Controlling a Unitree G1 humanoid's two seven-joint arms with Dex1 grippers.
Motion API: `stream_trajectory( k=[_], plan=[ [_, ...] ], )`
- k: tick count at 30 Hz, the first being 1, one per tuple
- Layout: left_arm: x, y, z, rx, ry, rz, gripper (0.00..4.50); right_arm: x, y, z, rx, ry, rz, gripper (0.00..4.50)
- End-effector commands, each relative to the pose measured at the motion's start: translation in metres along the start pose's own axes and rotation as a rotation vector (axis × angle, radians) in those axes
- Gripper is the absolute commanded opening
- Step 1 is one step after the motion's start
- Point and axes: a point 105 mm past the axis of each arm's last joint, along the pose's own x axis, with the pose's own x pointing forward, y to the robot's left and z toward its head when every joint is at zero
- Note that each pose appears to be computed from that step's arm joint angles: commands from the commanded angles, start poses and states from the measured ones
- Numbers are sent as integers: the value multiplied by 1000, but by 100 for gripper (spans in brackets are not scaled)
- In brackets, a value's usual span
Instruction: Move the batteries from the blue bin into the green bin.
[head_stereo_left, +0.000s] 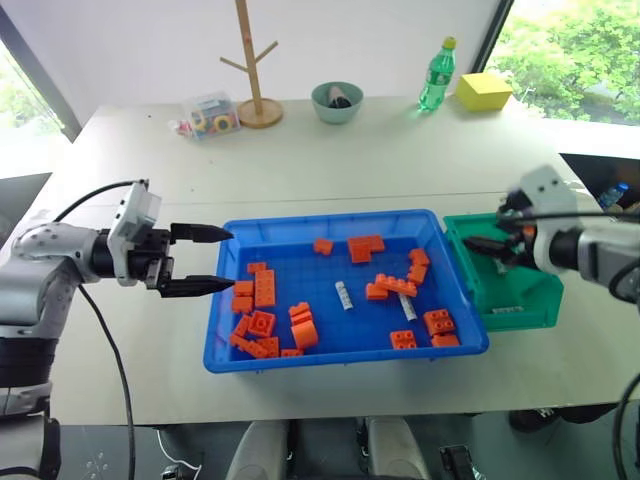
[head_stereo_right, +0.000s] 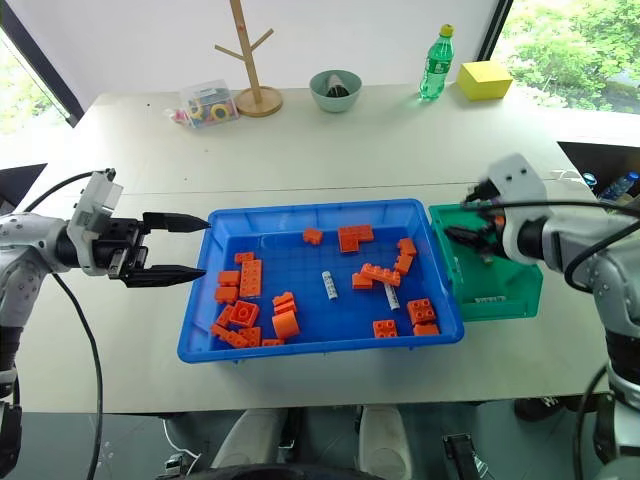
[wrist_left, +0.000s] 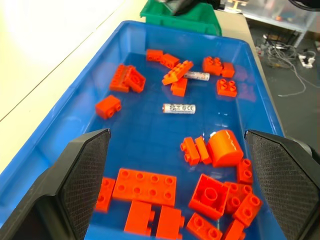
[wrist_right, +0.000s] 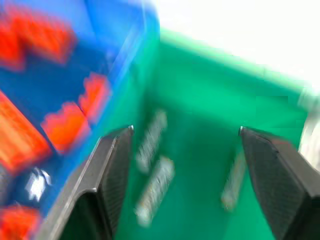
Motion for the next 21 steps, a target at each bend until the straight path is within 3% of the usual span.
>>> stream_trajectory(
  k=[1, 4, 10, 21],
  plan=[
    [-1, -1, 8, 32, -4, -3, 450, -6, 49, 26, -84, -80, 234, 356],
    [1, -1, 7, 35, 2, -7, 450, 4, 79, 18, -74, -31, 350, 356],
    [2, -1, 7, 37, 8, -13, 450, 45, 98, 1, 72, 58, 311, 356],
    [0, 0, 9, 43, 21, -18, 450, 70, 149, -30, 101, 180, 445, 356]
  ],
)
